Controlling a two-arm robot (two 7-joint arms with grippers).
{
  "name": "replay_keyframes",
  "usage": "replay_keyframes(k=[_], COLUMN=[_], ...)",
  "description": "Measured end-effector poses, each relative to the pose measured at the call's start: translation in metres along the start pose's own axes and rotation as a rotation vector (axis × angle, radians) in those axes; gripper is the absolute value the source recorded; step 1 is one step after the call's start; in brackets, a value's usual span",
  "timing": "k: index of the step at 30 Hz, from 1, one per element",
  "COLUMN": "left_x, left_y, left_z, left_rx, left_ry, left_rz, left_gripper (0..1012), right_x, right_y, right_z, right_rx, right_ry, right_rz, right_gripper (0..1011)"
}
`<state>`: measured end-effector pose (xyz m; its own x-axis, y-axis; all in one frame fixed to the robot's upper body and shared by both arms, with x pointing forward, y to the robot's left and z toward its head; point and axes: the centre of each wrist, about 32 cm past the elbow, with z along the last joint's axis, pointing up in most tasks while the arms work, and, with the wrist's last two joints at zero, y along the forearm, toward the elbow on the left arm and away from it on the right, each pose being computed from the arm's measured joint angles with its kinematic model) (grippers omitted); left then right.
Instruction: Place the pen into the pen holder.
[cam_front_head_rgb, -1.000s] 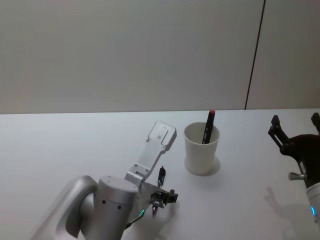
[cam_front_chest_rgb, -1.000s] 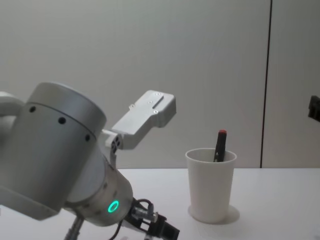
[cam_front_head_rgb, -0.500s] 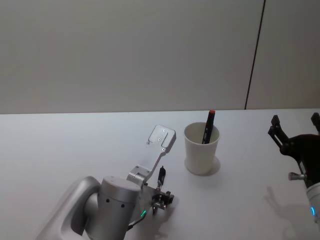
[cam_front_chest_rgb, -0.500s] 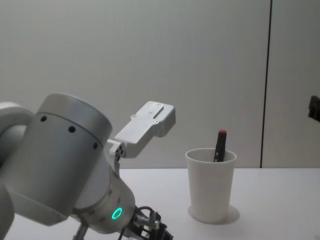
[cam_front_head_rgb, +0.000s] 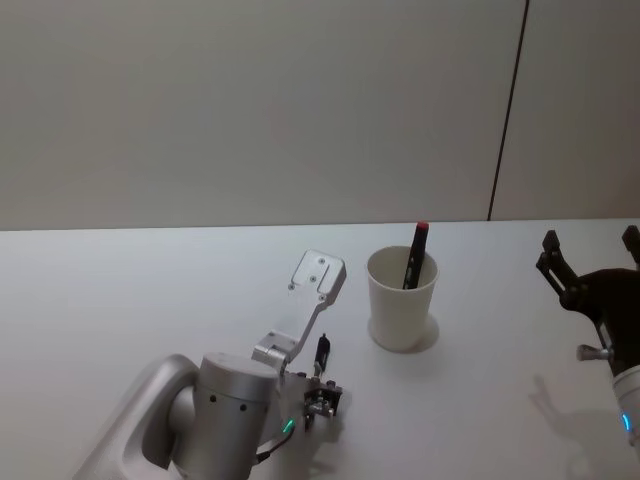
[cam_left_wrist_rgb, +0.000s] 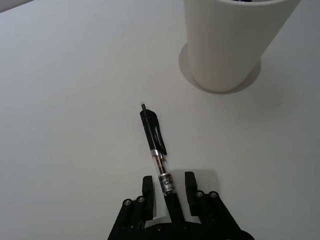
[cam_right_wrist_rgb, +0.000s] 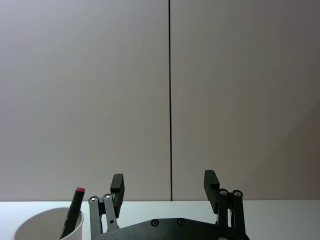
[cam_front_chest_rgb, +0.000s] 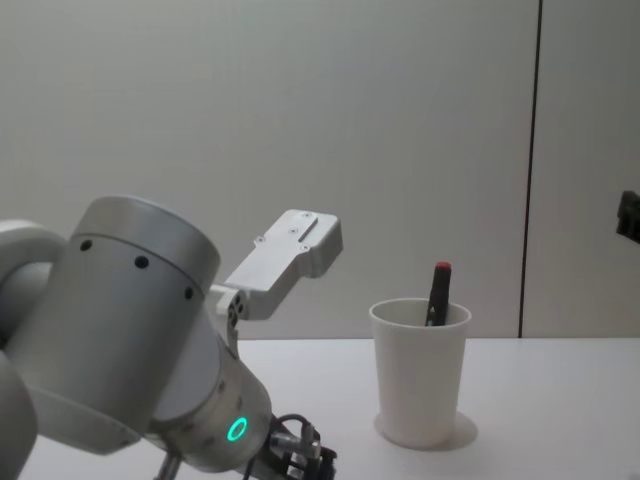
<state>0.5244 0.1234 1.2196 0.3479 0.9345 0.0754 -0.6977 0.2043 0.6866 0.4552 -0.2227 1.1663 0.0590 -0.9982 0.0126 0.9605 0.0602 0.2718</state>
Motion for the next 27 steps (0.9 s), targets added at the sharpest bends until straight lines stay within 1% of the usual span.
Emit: replay_keyframes(k=[4, 14, 19, 21, 24, 27], left_x=[0.0003, -0.0001, -0.0005, -0.0005, -0.0007, -0.0008], left_y=[-0.0009, 0.0, 0.0028, 0.0038, 0.0052, 0.0074], left_z=[-0.0003, -0.0009, -0.0009, -0.001, -0.0007, -0.0003], left_rx=[0.003, 0.0, -0.006, -0.006, -0.009, -0.017], left_ry=[0.008, 0.015, 0.014, 0.013, 0.012, 0.012], left_rz=[0.0, 0.0, -0.001, 0.0, -0.001, -0.003], left_gripper=[364, 300, 266, 200, 138, 137], right_x=[0.0, 0.0, 0.0, 0.0, 0.0, 0.0], right_y=[0.0, 0.0, 0.0, 0.0, 0.0, 0.0], right_z=[0.0, 0.0, 0.0, 0.0, 0.0, 0.0], right_rx=[0.0, 0.0, 0.0, 0.0, 0.0, 0.0], right_ry=[0.0, 0.0, 0.0, 0.0, 0.0, 0.0], right_rz=[0.0, 0.0, 0.0, 0.0, 0.0, 0.0], right_gripper=[1002, 1002, 1002, 1002, 1002, 1002])
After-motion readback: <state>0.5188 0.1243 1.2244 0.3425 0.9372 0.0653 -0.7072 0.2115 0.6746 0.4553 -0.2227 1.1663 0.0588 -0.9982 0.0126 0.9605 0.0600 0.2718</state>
